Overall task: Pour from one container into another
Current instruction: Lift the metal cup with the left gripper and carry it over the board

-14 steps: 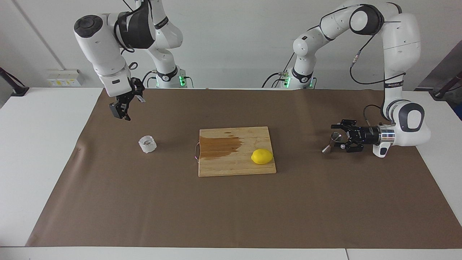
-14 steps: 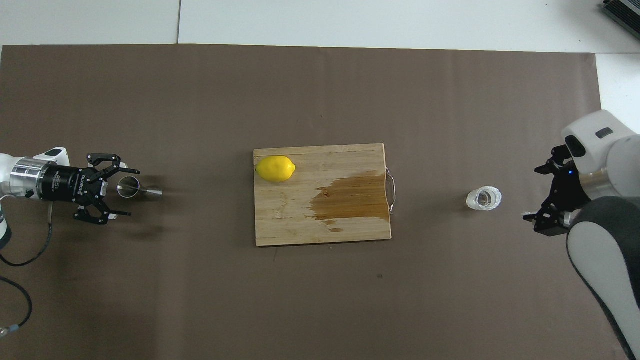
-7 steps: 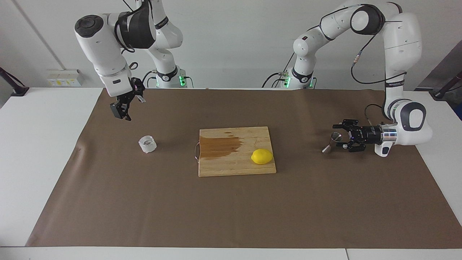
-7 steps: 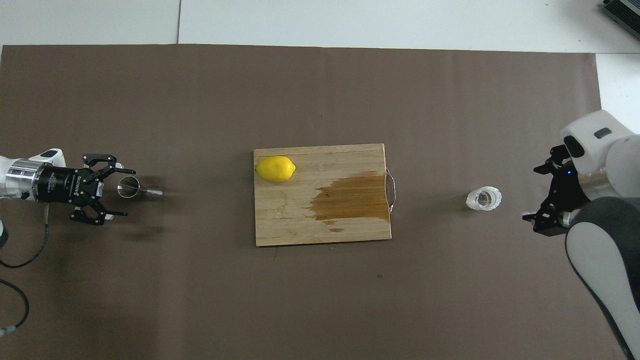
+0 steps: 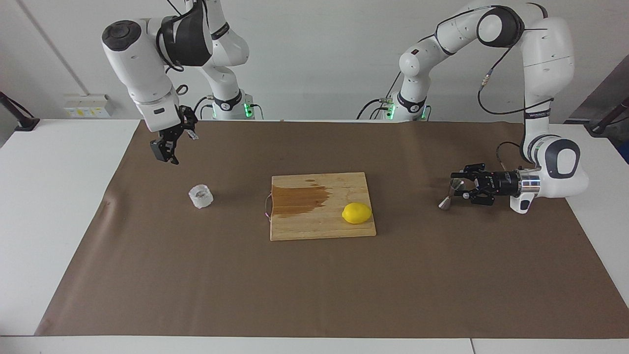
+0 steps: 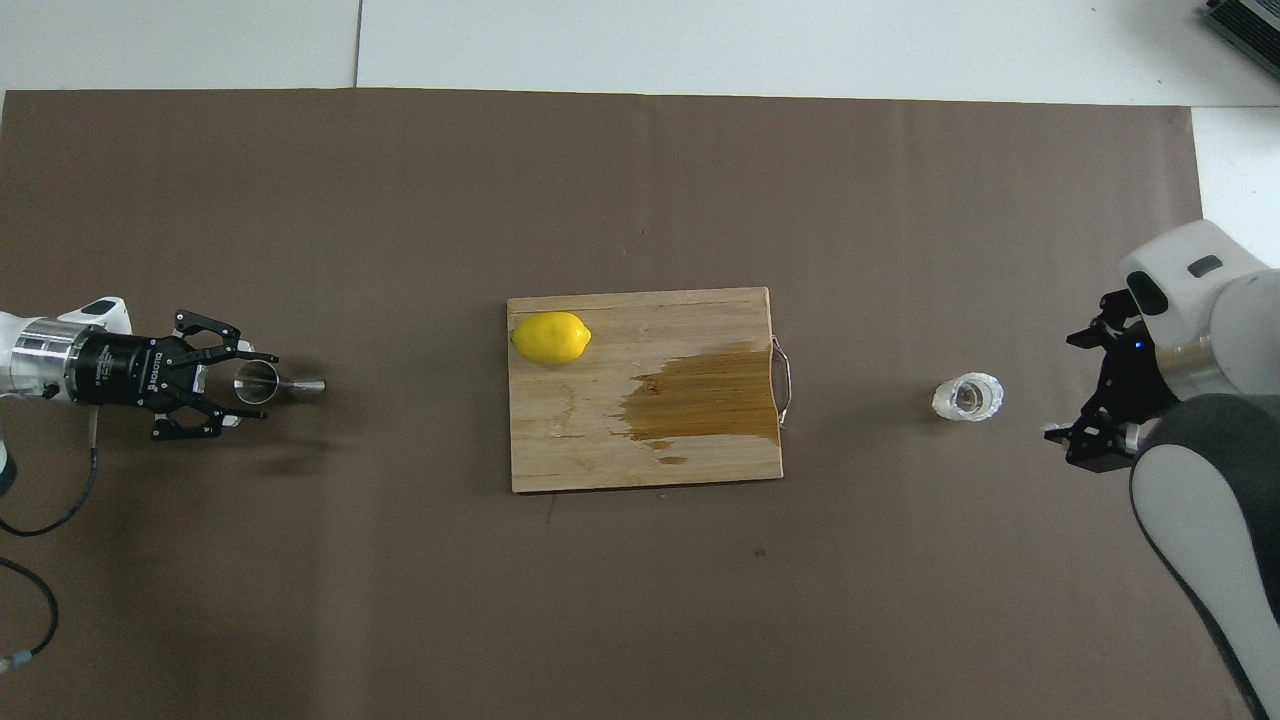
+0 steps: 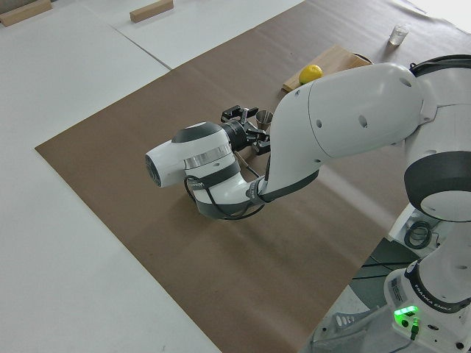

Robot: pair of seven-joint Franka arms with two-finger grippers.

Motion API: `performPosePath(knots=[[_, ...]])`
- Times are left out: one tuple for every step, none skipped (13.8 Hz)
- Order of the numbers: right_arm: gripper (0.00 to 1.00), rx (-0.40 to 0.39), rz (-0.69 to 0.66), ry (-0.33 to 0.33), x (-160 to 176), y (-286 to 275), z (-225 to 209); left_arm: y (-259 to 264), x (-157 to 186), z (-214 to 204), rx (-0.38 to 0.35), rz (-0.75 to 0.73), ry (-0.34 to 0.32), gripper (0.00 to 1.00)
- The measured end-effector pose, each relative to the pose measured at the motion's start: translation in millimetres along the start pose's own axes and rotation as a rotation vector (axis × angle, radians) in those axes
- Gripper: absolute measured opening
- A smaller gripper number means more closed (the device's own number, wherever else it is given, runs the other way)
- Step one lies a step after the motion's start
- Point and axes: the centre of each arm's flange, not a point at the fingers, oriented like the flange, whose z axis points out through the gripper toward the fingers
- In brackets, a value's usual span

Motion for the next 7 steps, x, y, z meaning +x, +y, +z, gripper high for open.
performPosePath(knots=[[1.0, 0.0, 0.0, 0.0, 0.0, 0.0, 0.0, 0.0, 0.0, 0.1, 0.0, 0.0, 0.0, 0.5], [1.0, 0.0, 0.0, 0.0, 0.0, 0.0, 0.0, 0.0, 0.0, 0.1, 0.0, 0.0, 0.0, 0.5], [1.0, 0.0, 0.0, 0.0, 0.0, 0.0, 0.0, 0.1, -0.1, 0.2, 0.0, 0.0, 0.0, 0.5], [1.0, 0.0, 0.0, 0.0, 0.1, 0.0, 0.0, 0.2, -0.2, 0.4, 0.001, -0.001, 0.0, 0.5], [1.0, 0.0, -0.001, 0.0, 0.2, -0.1, 0.0, 0.3, -0.3, 0.6, 0.001, -0.003, -0.001, 0.5], [1.0, 0.0, -0.001, 0.0, 0.3, -0.1, 0.0, 0.4, -0.3, 0.8, 0.001, -0.006, -0.001, 0.5], [1.0, 0.0, -0.001, 0.0, 0.3, -0.1, 0.0, 0.5, -0.5, 1.1, 0.002, -0.011, -0.001, 0.5]])
